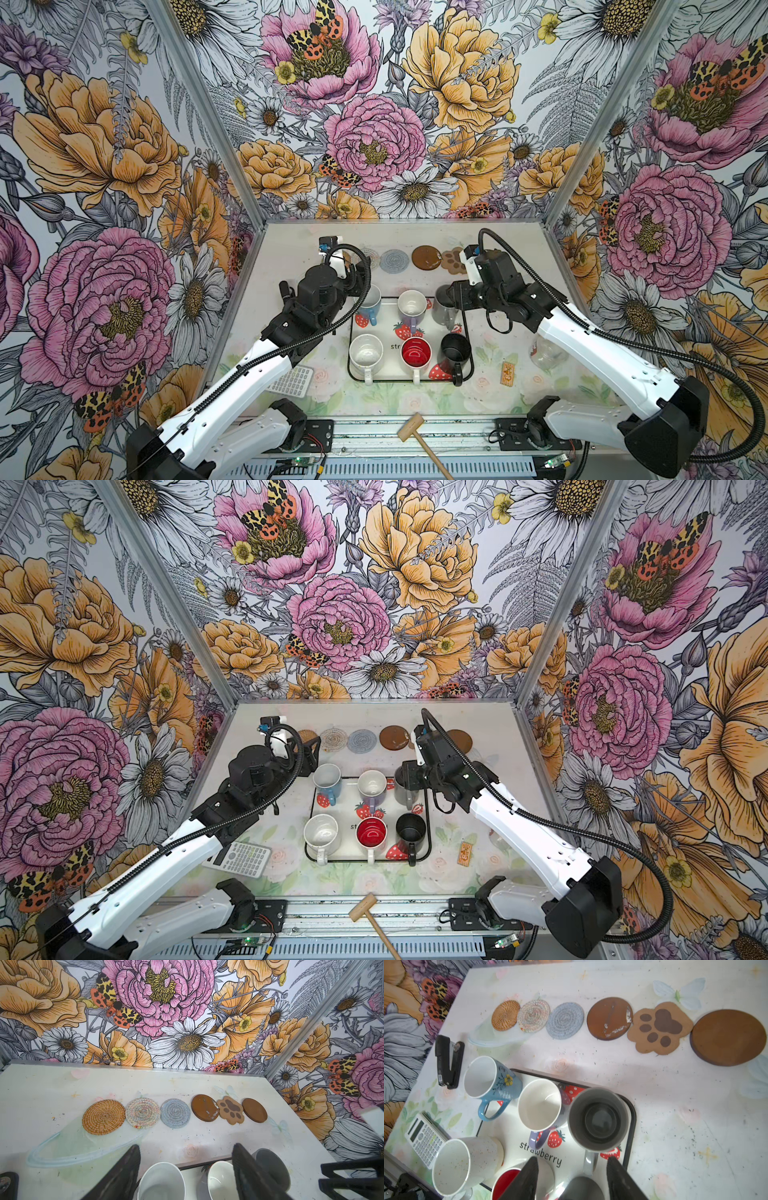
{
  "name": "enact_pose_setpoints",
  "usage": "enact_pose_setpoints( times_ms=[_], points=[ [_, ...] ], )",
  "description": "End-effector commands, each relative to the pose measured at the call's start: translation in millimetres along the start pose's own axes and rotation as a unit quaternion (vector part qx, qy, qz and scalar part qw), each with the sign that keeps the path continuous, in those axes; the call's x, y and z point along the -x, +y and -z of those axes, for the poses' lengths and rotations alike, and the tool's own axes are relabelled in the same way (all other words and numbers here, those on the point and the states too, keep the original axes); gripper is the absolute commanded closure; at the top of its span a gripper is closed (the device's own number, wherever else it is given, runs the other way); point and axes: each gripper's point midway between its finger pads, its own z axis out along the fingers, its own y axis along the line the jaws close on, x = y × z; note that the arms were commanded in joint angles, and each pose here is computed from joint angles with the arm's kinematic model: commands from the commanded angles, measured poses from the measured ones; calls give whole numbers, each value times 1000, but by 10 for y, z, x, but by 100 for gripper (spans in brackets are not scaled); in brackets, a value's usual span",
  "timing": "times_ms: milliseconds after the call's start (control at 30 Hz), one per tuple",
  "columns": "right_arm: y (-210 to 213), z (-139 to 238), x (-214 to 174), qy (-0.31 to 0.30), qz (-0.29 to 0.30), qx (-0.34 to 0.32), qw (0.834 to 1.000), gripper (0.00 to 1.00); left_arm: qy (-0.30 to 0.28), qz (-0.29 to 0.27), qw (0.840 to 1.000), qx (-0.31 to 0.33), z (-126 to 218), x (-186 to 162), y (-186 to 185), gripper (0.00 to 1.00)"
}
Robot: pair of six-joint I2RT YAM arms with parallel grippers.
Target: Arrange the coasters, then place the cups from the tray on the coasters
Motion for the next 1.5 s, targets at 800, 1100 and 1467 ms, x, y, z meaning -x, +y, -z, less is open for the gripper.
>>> enact_pose_setpoints(
  times_ms=[800,1100,1467],
  points=[
    [-184,-476,-699,89,5,-90,992,48,-25,-2,1000,17,-182,-52,95,28],
    [-209,-674,-675,82,3,-103,991,54,-18,2,1000,13,-252,-93,100,28],
    [-233,-848,-688,85,7,-111,990,60,-15,1,1000,11,-285,-119,102,28]
  ],
)
